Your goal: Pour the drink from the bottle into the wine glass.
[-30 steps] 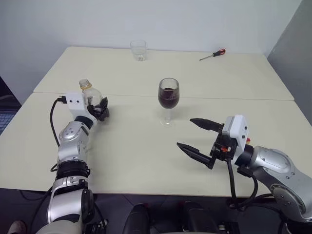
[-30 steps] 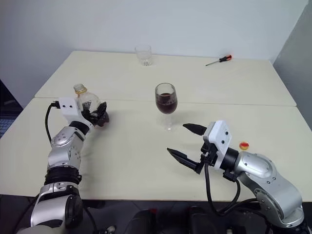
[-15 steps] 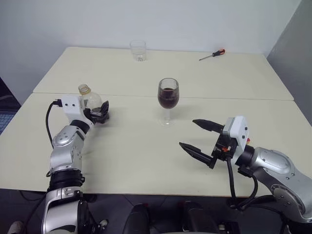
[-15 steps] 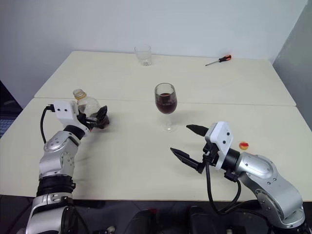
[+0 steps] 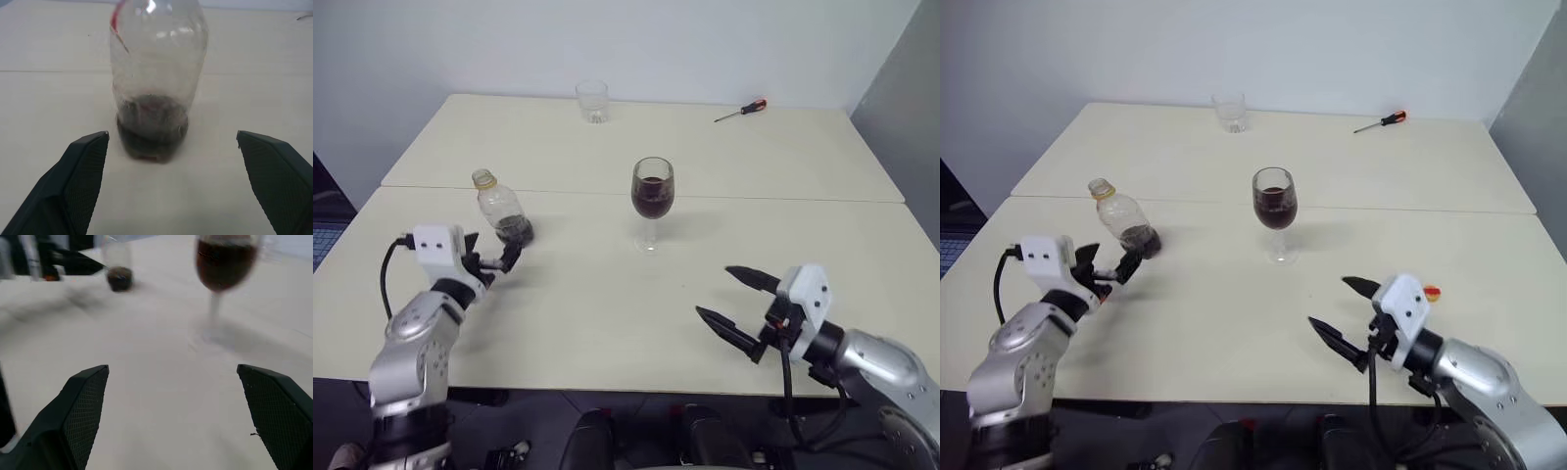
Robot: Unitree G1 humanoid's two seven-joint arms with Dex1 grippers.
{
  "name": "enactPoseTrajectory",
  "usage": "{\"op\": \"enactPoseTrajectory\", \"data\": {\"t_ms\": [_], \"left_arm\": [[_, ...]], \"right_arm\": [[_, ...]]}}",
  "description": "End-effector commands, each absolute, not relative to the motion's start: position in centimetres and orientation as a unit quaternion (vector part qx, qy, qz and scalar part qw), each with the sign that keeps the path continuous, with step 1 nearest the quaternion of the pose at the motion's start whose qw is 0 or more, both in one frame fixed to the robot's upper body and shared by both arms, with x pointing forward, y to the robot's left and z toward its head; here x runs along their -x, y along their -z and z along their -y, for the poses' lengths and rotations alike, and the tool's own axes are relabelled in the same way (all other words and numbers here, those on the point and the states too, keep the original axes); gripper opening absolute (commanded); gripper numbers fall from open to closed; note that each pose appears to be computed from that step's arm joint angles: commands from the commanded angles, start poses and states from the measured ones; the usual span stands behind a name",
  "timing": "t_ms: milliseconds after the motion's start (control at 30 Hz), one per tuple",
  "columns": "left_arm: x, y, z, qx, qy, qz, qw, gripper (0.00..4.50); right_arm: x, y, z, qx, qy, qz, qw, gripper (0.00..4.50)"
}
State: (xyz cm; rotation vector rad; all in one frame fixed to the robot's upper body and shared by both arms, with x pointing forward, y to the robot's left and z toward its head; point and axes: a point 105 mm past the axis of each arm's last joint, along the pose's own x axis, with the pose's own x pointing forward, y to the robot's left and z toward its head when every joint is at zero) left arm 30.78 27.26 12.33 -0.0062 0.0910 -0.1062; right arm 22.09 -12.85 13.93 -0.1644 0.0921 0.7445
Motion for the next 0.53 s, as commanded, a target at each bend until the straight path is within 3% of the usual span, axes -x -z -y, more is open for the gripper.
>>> {"op": "enactPoseTrajectory", "data": {"t_ms": [33,167,267,533], "left_arm": [[-29.3,-12.9,-25.2,0.002,0.072,-0.040,0.997,4.46],[-28.3,-11.4,-22.9,0.018,0.081,-0.063,0.995,4.46],[-28.0,-10.6,-21.3,0.009,0.087,-0.075,0.993,4.46],[-27.4,-9.7,-19.3,0.002,0.093,-0.081,0.992,4.46]], "right_arm": [[-22.8,-14.0,15.5,0.093,-0.240,-0.035,0.966,4.50],[-24.0,-12.4,19.6,0.084,-0.076,-0.056,0.992,4.50],[-24.6,-11.7,21.3,0.088,-0.003,-0.062,0.994,4.50],[-24.4,-9.9,21.2,0.082,0.047,-0.071,0.993,4.50]]}}
